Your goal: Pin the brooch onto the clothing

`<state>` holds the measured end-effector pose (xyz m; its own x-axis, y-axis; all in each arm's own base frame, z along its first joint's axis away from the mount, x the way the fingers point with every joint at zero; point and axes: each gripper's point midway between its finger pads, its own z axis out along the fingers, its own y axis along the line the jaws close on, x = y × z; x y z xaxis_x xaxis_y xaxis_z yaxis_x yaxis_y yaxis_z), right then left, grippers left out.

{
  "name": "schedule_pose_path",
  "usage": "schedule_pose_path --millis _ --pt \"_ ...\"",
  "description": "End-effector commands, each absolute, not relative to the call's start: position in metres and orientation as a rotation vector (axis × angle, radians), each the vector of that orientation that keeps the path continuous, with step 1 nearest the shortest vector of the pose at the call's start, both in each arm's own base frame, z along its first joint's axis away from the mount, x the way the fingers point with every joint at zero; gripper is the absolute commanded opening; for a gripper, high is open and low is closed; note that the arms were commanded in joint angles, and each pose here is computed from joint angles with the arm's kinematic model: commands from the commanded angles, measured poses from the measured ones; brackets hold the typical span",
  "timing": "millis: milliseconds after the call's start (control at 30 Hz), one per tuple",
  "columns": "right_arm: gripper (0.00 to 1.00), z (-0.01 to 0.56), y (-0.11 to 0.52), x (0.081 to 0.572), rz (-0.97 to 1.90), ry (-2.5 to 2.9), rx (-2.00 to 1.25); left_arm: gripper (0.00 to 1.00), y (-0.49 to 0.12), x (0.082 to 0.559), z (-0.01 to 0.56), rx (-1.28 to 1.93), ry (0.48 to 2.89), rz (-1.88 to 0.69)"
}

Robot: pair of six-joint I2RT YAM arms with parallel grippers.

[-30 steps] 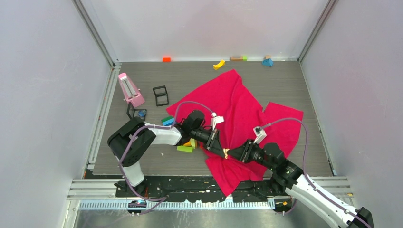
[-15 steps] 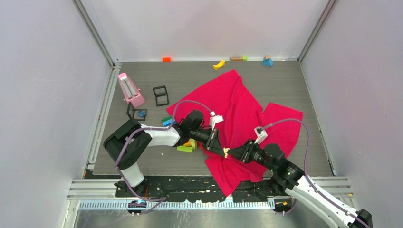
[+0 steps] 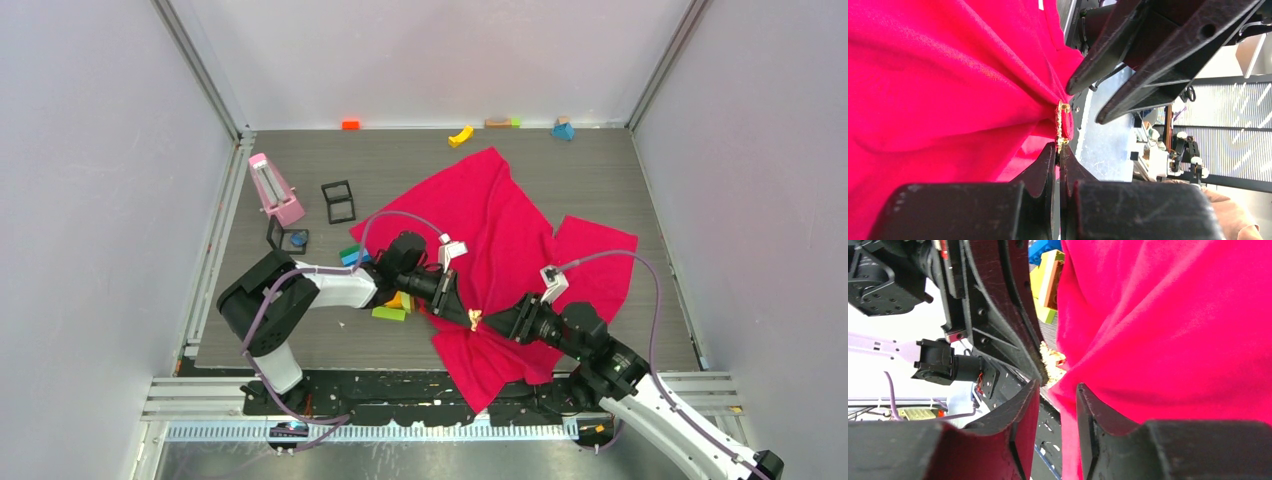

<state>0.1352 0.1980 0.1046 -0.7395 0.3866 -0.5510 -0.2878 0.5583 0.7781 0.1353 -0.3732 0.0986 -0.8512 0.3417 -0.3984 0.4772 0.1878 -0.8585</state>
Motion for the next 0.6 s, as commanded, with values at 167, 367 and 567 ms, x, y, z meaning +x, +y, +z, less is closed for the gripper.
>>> schedule_pose_path --millis 167,367,567 --pt "0.48 0.141 0.2 0.129 1.258 2.01 0.002 0.0 -0.374 0.137 0.114 0.835 2.258 -1.769" --pt "0.57 0.126 0.201 0.13 1.258 2.034 0.025 0.0 -0.373 0.134 0.119 0.86 2.219 -1.795" --pt "0.7 0.126 0.189 0.141 1.148 2.037 0.085 0.0 -0.363 0.156 0.088 0.802 2.367 -1.496"
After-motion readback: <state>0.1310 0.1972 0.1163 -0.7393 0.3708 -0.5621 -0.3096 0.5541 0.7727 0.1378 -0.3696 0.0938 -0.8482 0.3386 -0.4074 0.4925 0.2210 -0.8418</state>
